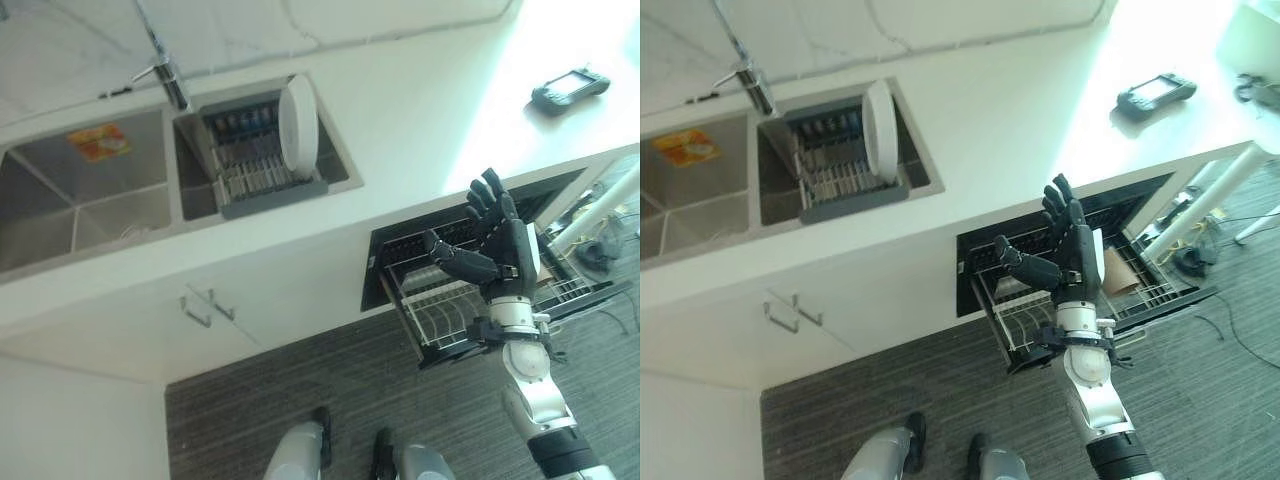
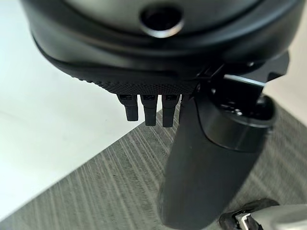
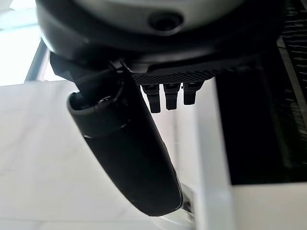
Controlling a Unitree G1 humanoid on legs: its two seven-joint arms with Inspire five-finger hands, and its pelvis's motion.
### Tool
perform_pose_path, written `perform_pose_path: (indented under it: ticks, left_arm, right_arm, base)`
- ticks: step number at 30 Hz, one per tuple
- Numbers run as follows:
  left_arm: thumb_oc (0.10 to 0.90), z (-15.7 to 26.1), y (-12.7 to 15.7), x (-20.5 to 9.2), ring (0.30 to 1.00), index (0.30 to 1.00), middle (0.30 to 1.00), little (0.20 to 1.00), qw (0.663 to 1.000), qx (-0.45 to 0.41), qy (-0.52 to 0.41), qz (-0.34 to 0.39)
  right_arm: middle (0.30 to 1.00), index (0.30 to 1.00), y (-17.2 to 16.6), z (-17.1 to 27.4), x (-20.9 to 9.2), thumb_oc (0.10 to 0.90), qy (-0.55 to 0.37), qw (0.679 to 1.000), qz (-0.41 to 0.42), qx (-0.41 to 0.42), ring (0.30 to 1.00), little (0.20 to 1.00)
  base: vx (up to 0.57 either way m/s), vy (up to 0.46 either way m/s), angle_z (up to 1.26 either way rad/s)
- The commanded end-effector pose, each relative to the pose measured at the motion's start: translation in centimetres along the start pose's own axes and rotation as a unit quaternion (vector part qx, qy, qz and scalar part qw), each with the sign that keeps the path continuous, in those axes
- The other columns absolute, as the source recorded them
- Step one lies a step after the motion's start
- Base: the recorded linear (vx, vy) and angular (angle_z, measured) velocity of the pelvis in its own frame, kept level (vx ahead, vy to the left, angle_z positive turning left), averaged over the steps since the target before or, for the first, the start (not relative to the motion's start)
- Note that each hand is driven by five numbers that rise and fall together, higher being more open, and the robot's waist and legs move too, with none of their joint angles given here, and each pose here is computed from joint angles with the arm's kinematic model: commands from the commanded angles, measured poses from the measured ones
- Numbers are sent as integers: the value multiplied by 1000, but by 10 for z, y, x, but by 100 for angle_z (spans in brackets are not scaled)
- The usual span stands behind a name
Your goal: Place the dishes in the dishwasher.
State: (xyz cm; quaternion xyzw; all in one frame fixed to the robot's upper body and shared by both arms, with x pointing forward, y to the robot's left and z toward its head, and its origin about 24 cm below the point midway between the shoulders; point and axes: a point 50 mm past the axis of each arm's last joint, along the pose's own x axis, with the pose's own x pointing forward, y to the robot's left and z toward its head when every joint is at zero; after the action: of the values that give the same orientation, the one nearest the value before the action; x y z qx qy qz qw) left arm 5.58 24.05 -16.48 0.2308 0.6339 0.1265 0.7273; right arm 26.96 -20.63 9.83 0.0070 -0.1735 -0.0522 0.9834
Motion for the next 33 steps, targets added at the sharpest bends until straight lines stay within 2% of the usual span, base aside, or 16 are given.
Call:
perform_pose_path:
  ticks: [1, 9, 12, 16, 18, 21, 24, 33]
  left_arm:
    - [800, 3, 15, 3, 900, 900, 900, 900, 999, -18, -10, 48]
    - [800, 19, 26, 3, 900, 900, 900, 900, 993, -86, -17, 79]
    - [800, 31, 33, 4, 900, 900, 900, 900, 987, -140, -36, 72]
    - [800, 32, 24, 1, 900, 900, 900, 900, 982, -169, -74, 38]
    - [800, 41, 14, -4, 900, 900, 900, 900, 966, -227, -122, -11]
    - [800, 54, -1, -12, 900, 900, 900, 900, 950, -248, -170, -78]
    - [800, 53, -16, -16, 900, 900, 900, 900, 947, -232, -161, -151]
    - [800, 35, -37, -18, 900, 900, 900, 900, 931, -247, -90, -253]
  right_arm:
    - [900, 900, -7, 62, 17, 800, -165, 986, -10, 24, 900, 900]
    - [900, 900, 1, 58, 15, 800, -157, 986, -9, 49, 900, 900]
    - [900, 900, 3, 61, 25, 800, -168, 985, 2, 43, 900, 900]
    - [900, 900, 0, 63, 22, 800, -172, 985, -16, 30, 900, 900]
    - [900, 900, -5, 61, 17, 800, -167, 985, -29, 30, 900, 900]
    - [900, 900, -12, 61, 9, 800, -183, 982, -49, 27, 900, 900]
    - [900, 900, -19, 66, 8, 800, -191, 979, -61, 27, 900, 900]
    - [900, 900, -19, 77, 16, 800, -198, 977, -30, 75, 900, 900]
  base:
    - [154, 246, 25]
    - [108, 112, 11]
    - [-34, -131, -15]
    - [37, -103, 4]
    - [115, -80, 2]
    - [120, -88, 13]
    - [58, -41, 12]
    - [37, -8, -3]
